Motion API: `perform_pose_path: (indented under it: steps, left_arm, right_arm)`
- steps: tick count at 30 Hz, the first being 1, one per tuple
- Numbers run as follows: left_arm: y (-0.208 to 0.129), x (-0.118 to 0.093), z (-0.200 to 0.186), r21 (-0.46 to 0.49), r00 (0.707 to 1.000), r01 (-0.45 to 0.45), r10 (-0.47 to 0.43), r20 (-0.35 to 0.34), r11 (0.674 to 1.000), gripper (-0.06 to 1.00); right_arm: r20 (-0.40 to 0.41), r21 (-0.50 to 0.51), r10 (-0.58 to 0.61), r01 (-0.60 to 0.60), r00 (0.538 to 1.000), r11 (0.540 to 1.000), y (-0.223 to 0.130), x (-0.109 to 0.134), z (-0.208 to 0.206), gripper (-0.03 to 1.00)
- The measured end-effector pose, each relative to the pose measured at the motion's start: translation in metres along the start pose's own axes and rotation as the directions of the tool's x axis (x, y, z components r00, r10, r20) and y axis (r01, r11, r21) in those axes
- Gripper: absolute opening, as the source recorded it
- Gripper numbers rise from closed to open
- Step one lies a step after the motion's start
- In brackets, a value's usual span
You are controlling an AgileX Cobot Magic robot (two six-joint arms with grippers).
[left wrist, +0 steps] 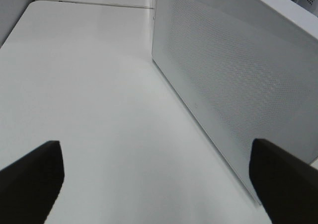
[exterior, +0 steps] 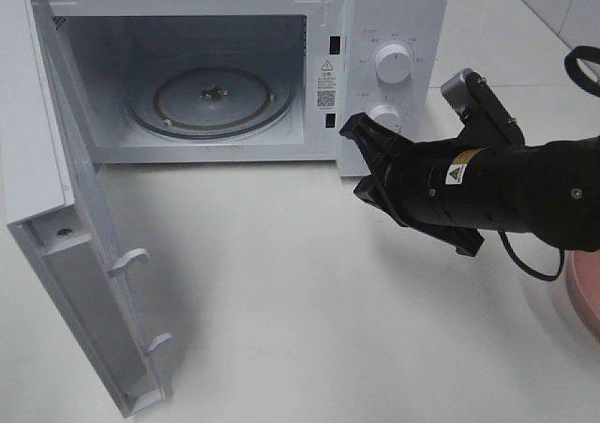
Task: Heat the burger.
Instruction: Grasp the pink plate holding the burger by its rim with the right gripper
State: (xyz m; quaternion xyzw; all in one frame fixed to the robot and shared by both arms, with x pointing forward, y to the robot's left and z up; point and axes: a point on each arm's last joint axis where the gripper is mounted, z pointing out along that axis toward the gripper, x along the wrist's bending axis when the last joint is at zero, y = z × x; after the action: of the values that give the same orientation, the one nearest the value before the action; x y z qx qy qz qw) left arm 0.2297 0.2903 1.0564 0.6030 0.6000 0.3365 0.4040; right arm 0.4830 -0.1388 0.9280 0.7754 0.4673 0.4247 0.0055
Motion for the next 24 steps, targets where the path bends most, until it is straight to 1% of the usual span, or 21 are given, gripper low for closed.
perform_pose_path:
  steps: [1,2,4,5,6,8,11,13,14,16,17,18,19,20,21,22,23,24]
  left_arm:
    - [0.000,0.000,0.000,0.000,1.000,0.000,0.000,0.000,1.000,0.93]
    - [0.000,0.000,0.000,0.000,1.000,0.000,0.000,0.000,1.000,0.93]
    - [0.000,0.000,0.000,0.000,1.000,0.000,0.000,0.000,1.000,0.93]
    - [0.000,0.000,0.000,0.000,1.000,0.000,0.000,0.000,1.000,0.93]
    - [0.000,0.000,0.000,0.000,1.000,0.000,0.000,0.000,1.000,0.93]
    - [0.000,0.000,0.000,0.000,1.000,0.000,0.000,0.000,1.000,0.93]
    - [0.000,0.000,0.000,0.000,1.000,0.000,0.000,0.000,1.000,0.93]
    - [0.000,0.000,0.000,0.000,1.000,0.000,0.000,0.000,1.000,0.93]
    - [0.000,0.000,0.000,0.000,1.000,0.000,0.000,0.000,1.000,0.93]
    - [0.000,0.000,0.000,0.000,1.000,0.000,0.000,0.000,1.000,0.93]
    - [0.000,0.000,0.000,0.000,1.000,0.000,0.000,0.000,1.000,0.93]
    - [0.000,0.000,0.000,0.000,1.000,0.000,0.000,0.000,1.000,0.93]
    - [0.000,0.000,0.000,0.000,1.000,0.000,0.000,0.000,1.000,0.93]
    - [0.000,0.000,0.000,0.000,1.000,0.000,0.000,0.000,1.000,0.93]
    - [0.000,0.000,0.000,0.000,1.000,0.000,0.000,0.000,1.000,0.93]
    - [0.000,0.000,0.000,0.000,1.000,0.000,0.000,0.000,1.000,0.93]
    - [0.000,0.000,0.000,0.000,1.000,0.000,0.000,0.000,1.000,0.93]
    - [0.000,0.000,0.000,0.000,1.000,0.000,0.000,0.000,1.000,0.93]
  right_arm:
    - [0.000,0.000,0.000,0.000,1.000,1.000,0.000,0.000,0.000,0.00]
    - [0.009,0.019,-0.047,0.046,0.999,0.999,0.000,0.001,-0.004,0.00]
    - [0.014,0.028,-0.064,0.064,0.998,0.998,-0.001,0.001,-0.006,0.00]
    - [0.026,0.047,-0.102,0.101,0.994,0.994,-0.001,0.001,-0.009,0.00]
    - [0.026,0.047,-0.102,0.101,0.994,0.994,-0.001,0.001,-0.009,0.00]
    - [0.047,0.083,-0.170,0.166,0.984,0.983,-0.003,0.000,-0.013,0.00]
    - [0.057,0.100,-0.196,0.189,0.979,0.977,-0.004,-0.001,-0.013,0.00]
    - [0.077,0.153,-0.294,0.280,0.953,0.948,-0.004,0.001,-0.017,0.00]
    - [0.077,0.153,-0.294,0.280,0.953,0.948,-0.004,0.001,-0.017,0.00]
    - [0.093,0.200,-0.367,0.344,0.925,0.917,-0.004,0.001,-0.021,0.00]
    - [0.093,0.200,-0.367,0.344,0.925,0.917,-0.004,0.001,-0.021,0.00]
    - [0.093,0.226,-0.422,0.394,0.902,0.891,-0.004,0.002,-0.023,0.00]
    - [0.093,0.226,-0.422,0.394,0.902,0.891,-0.004,0.002,-0.023,0.00]
    - [0.096,0.242,-0.444,0.412,0.891,0.879,-0.004,0.002,-0.024,0.00]
    - [0.100,0.279,-0.489,0.447,0.867,0.850,-0.004,0.002,-0.027,0.00]
    - [0.100,0.279,-0.489,0.447,0.867,0.850,-0.004,0.002,-0.027,0.00]
    - [0.107,0.320,-0.527,0.472,0.843,0.821,-0.005,0.000,-0.029,0.00]
    - [0.109,0.341,-0.544,0.483,0.832,0.807,-0.006,-0.001,-0.030,0.01]
